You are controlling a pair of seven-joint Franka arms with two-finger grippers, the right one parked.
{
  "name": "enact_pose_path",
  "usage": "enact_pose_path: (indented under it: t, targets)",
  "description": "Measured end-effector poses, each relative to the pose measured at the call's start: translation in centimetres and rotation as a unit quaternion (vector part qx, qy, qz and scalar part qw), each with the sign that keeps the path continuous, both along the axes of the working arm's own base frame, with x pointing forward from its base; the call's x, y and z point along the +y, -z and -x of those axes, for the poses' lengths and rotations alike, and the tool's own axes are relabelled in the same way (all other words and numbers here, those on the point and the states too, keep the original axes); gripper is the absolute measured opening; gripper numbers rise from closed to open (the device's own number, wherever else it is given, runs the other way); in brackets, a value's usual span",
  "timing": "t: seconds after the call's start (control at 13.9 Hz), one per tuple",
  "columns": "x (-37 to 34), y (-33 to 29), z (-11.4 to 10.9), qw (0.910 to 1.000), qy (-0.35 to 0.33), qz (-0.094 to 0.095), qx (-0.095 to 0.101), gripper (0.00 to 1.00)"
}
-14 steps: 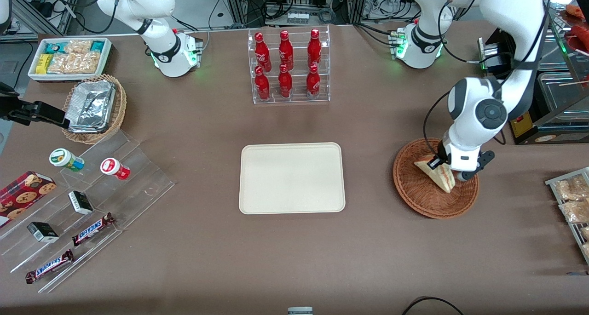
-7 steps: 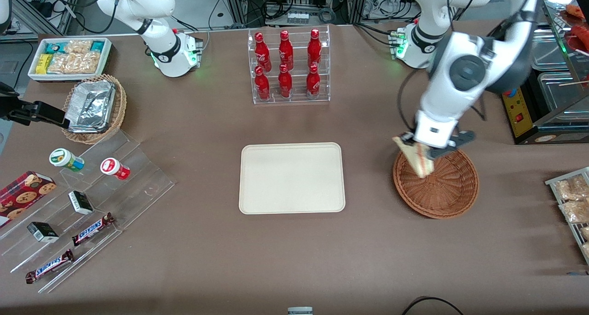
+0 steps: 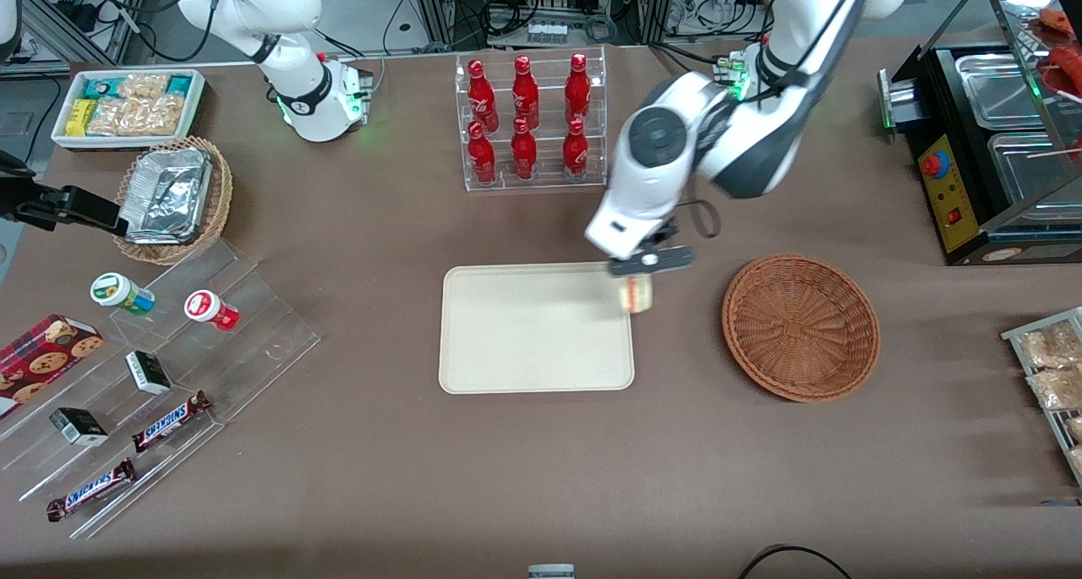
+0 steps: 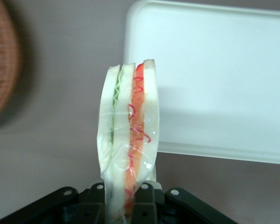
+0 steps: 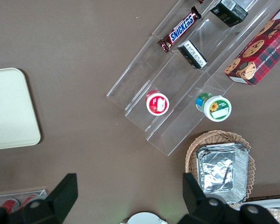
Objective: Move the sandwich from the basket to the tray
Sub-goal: 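Lift the sandwich and carry it with the left gripper to the tray, then lower the sandwich onto the tray and open the left gripper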
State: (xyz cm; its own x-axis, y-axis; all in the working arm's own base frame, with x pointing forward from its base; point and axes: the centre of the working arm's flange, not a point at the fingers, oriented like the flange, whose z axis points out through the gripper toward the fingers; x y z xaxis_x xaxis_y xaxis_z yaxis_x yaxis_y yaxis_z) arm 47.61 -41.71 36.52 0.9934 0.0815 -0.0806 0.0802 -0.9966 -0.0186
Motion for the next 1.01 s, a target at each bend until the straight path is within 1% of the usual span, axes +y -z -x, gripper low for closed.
enact_pose_path:
  t: [0.22, 0.36, 0.43, 0.58, 0.65, 0.72, 0.94, 1.01]
  targets:
    - [-5.5, 3.5, 0.3, 0.9998, 0.021, 0.0, 0.001, 0.17]
    - [-7.7, 6.1, -0.3, 0.9996, 0.026, 0.013, -0.007, 0.17]
    - [-8.7, 7.4, -0.2, 0.9993, 0.034, 0.011, -0.014, 0.17]
    - [-10.1, 9.7, 0.2, 0.9989, 0.039, -0.006, -0.025, 0.17]
    - [-10.6, 10.5, 0.1, 0.9988, 0.038, -0.008, -0.029, 0.17]
    - [-10.9, 11.1, 0.0, 0.9988, 0.038, -0.006, -0.031, 0.17]
    - [-11.6, 11.9, -0.8, 0.9982, 0.037, 0.014, -0.044, 0.17]
    - [-11.7, 12.1, -1.0, 0.9981, 0.037, 0.015, -0.046, 0.17]
